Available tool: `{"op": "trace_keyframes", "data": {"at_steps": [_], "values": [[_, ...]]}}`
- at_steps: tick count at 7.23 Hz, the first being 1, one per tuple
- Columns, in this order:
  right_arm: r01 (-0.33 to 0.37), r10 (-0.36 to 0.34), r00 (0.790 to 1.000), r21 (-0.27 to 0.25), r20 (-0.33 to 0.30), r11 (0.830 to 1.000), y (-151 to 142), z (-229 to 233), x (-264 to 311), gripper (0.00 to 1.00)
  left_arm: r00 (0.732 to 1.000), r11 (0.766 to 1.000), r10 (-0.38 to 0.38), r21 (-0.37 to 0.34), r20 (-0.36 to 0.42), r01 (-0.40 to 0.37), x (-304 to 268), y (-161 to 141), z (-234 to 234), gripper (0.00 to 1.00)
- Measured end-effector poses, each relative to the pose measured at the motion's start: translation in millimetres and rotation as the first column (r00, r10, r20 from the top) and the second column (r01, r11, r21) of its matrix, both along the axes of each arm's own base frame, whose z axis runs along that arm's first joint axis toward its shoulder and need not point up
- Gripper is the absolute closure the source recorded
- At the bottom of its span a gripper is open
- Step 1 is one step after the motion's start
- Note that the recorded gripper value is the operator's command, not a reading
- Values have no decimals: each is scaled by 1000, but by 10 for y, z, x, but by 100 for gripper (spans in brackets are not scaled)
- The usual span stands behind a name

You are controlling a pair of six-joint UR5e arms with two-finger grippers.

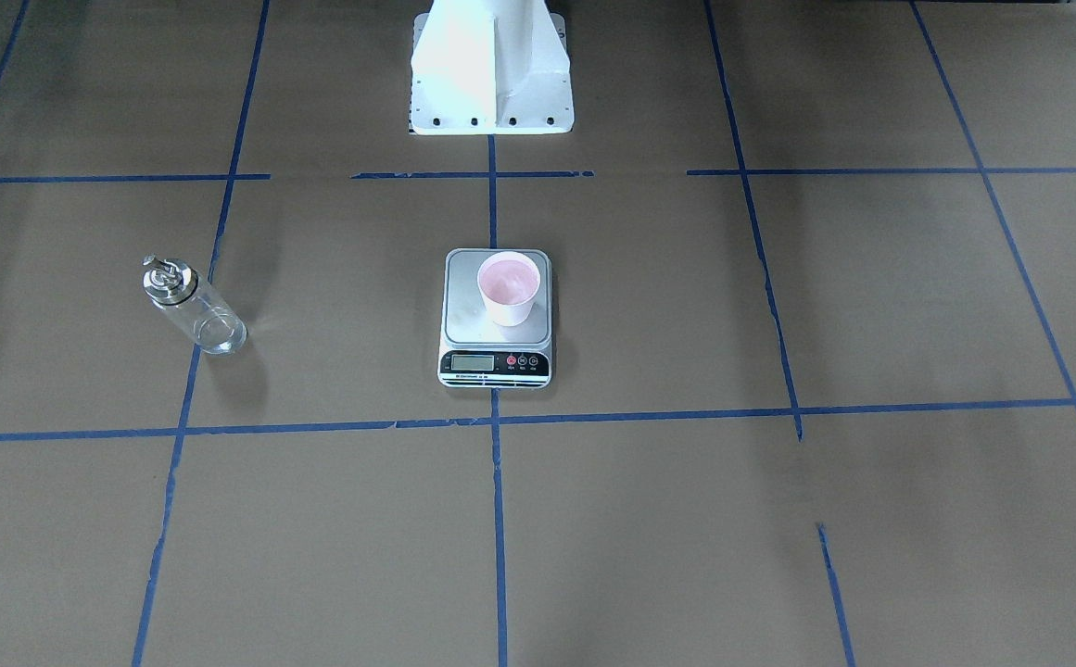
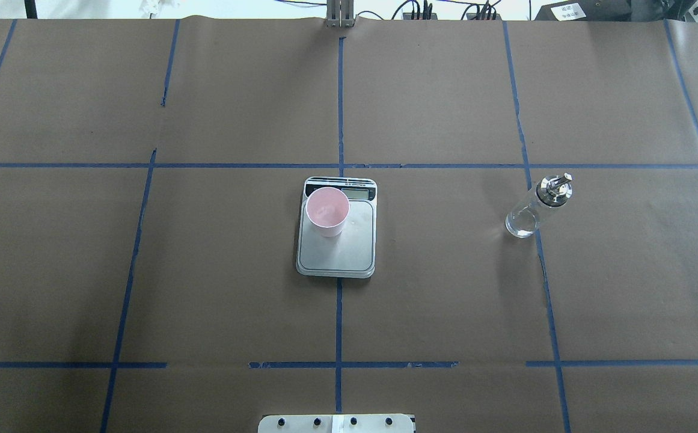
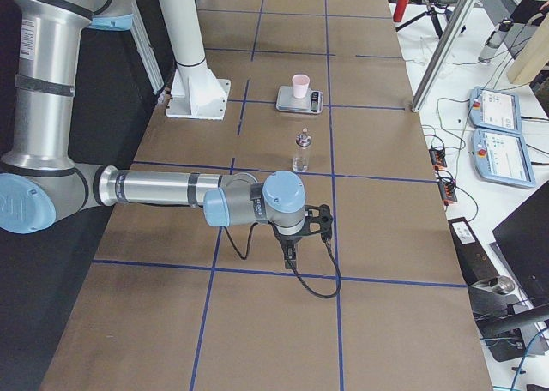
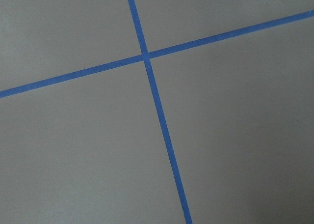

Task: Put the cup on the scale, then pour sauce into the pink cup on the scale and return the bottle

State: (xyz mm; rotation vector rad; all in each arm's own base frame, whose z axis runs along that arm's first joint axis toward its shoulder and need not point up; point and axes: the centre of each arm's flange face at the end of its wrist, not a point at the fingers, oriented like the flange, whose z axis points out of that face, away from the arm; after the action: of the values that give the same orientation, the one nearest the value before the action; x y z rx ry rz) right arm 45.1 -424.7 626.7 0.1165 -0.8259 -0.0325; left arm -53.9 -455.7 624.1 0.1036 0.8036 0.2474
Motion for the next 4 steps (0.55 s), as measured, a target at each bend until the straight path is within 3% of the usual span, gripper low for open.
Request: {"op": "trace_keyframes", "data": {"at_steps": [2, 4], "values": [[84, -82, 996, 56, -33, 995, -1, -98, -225, 0, 1000, 1000, 0, -1, 0, 0, 0, 0, 3, 0], [164, -156, 985, 116, -69, 980, 83, -58, -96, 0, 1000, 1000, 0, 1, 0, 0, 0, -6, -5, 0]]}}
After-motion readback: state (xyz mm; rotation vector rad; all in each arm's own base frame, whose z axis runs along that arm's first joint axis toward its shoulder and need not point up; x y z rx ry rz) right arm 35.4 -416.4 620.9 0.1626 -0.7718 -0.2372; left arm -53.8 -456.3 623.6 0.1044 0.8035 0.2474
